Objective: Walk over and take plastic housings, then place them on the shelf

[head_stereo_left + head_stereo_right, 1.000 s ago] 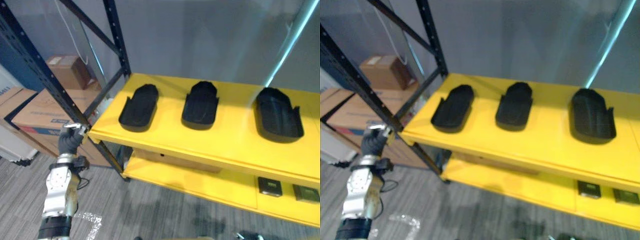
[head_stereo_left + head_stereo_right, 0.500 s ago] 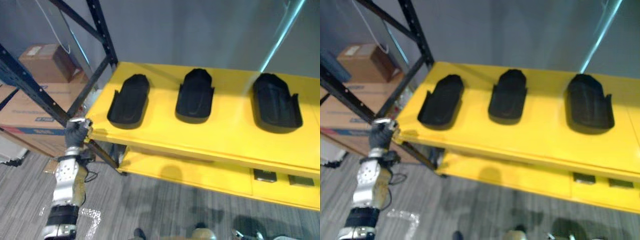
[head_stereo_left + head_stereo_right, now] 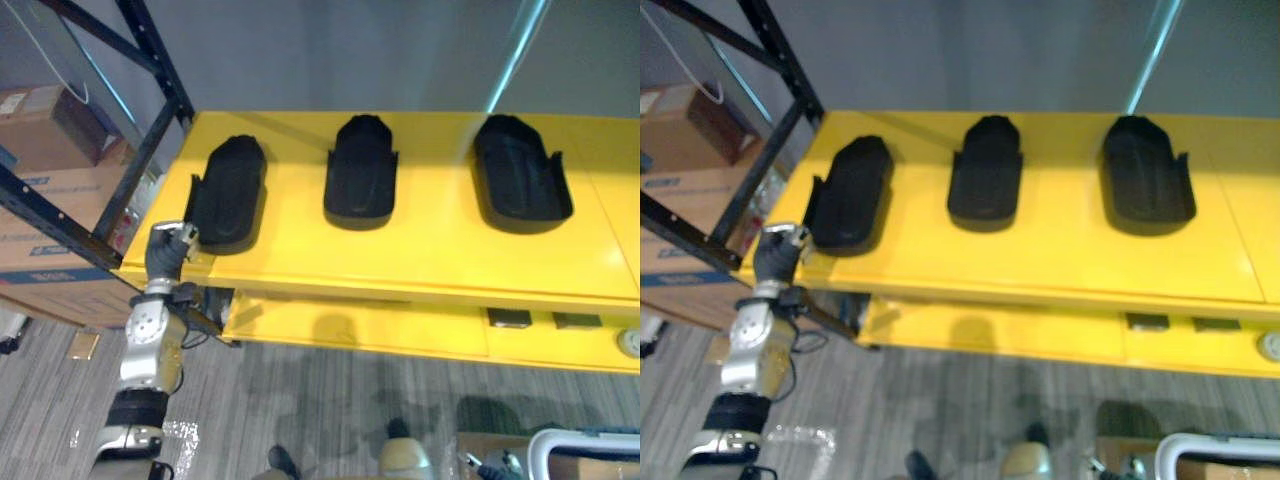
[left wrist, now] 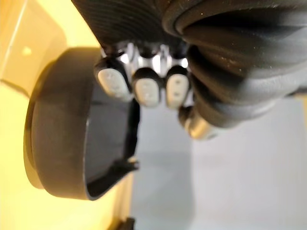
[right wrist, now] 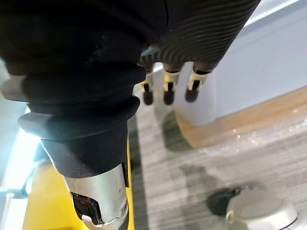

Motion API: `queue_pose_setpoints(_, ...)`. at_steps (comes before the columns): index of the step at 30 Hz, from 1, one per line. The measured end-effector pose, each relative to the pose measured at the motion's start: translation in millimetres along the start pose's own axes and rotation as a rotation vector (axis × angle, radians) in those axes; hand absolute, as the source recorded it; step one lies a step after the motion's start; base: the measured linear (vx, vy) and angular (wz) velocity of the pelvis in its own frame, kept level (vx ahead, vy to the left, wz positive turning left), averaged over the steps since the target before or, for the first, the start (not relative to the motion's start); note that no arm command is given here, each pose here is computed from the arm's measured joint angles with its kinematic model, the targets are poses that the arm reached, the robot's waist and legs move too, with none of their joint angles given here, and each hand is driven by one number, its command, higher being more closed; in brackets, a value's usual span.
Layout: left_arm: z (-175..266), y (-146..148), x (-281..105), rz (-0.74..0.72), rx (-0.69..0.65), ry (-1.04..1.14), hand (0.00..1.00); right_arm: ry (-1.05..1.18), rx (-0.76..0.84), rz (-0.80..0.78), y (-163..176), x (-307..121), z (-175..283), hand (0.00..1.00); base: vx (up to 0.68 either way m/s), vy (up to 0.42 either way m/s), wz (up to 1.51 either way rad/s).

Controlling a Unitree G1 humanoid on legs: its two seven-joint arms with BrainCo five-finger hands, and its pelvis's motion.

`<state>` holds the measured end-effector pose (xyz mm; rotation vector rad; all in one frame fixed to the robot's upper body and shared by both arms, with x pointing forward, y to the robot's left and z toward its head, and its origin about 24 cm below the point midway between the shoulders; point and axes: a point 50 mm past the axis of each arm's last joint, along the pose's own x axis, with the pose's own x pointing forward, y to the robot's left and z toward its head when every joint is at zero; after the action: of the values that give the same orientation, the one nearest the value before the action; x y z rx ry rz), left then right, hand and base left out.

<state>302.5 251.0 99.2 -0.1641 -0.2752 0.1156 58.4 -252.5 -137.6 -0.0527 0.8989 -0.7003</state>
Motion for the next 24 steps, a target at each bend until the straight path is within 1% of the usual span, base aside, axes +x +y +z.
queue_pose_setpoints(6,6,-6,7,-0.026,-0.019,-0.025,1.00,-0.010,-0.001,0.007,2,0,2,0.00,-0.01,-0.001,0.01)
queue_pose_setpoints(11,2,-13,6,-0.078,-0.017,-0.006,1.00,-0.019,-0.006,0.015,3,0,4,0.00,-0.01,-0.001,0.00)
queue_pose_setpoints(12,2,-14,6,-0.085,-0.034,-0.006,1.00,-0.020,-0.010,0.020,5,0,4,0.00,-0.04,0.001,0.01)
queue_pose_setpoints(24,0,-12,6,-0.069,-0.042,0.008,1.00,-0.012,-0.015,0.024,6,0,3,0.00,-0.02,0.001,-0.01)
